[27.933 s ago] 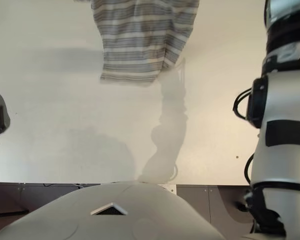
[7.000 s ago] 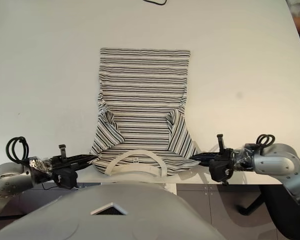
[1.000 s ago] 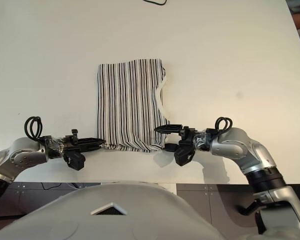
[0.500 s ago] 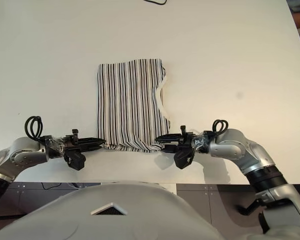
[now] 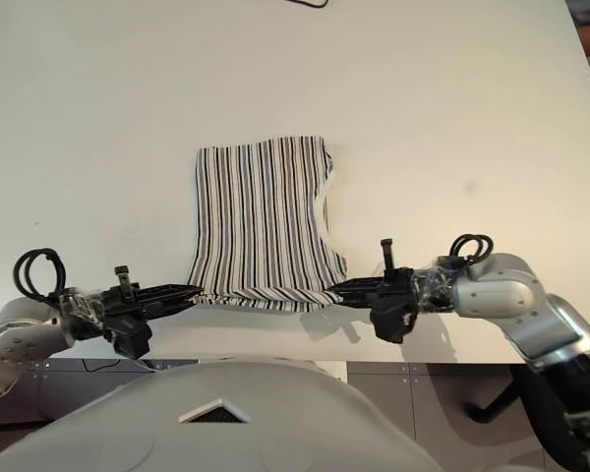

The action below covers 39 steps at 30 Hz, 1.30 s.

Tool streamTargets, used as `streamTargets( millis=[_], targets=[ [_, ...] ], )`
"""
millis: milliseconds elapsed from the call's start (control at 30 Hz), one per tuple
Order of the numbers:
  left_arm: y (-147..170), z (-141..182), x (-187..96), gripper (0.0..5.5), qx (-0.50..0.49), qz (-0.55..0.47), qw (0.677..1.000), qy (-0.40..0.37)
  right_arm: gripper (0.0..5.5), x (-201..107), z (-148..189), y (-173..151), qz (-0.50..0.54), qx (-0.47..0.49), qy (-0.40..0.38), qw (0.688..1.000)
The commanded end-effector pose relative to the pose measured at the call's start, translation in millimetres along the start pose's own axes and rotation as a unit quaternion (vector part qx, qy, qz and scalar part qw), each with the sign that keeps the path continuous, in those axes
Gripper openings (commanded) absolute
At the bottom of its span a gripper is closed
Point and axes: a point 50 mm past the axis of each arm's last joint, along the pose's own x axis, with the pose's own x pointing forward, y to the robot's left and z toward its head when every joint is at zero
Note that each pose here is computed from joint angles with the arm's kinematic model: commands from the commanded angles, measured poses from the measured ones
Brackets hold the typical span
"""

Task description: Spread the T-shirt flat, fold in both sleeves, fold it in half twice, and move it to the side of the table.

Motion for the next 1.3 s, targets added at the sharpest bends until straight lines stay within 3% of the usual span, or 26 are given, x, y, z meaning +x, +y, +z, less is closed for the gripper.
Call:
streamTargets(
  millis=[33,167,467,600,633,800,900,1000,1067,1167,1300],
  targets=[
    [18,28,-12,0.14,-0.080,0.021,0.997,-0.006,0.10,-24,32,-24,-0.011,0.109,-0.020,0.994],
    [45,21,-6,0.14,-0.137,0.064,0.988,-0.005,0.10,-34,31,-67,-0.057,0.175,-0.024,0.983],
    [112,-62,44,0.14,-0.210,0.130,0.967,0.066,0.10,11,-72,-138,-0.087,0.298,0.038,0.950],
    [105,-95,64,0.14,-0.228,0.096,0.960,0.133,0.10,29,-108,-136,-0.079,0.319,0.109,0.938],
    [100,-100,67,0.50,-0.229,0.091,0.958,0.144,0.10,31,-111,-135,-0.085,0.319,0.113,0.937],
    [113,-99,75,1.20,-0.233,0.162,0.952,0.117,1.06,26,-113,-134,-0.103,0.304,0.101,0.942],
    [136,-84,73,1.30,-0.278,0.247,0.927,0.046,1.19,12,-108,-142,-0.178,0.288,0.084,0.937],
    [143,-91,67,1.30,-0.362,0.314,0.877,0.042,1.19,12,-89,-161,-0.288,0.262,0.002,0.921],
    [138,-99,68,1.30,-0.374,0.323,0.866,0.077,1.19,30,-74,-154,-0.270,0.249,-0.045,0.929],
    [133,-104,68,1.30,-0.341,0.324,0.874,0.121,1.19,62,-55,-126,-0.161,0.260,-0.092,0.948],
    [140,-99,69,1.30,-0.313,0.349,0.876,0.116,1.19,87,-78,-100,-0.042,0.322,-0.046,0.945]
  ],
)
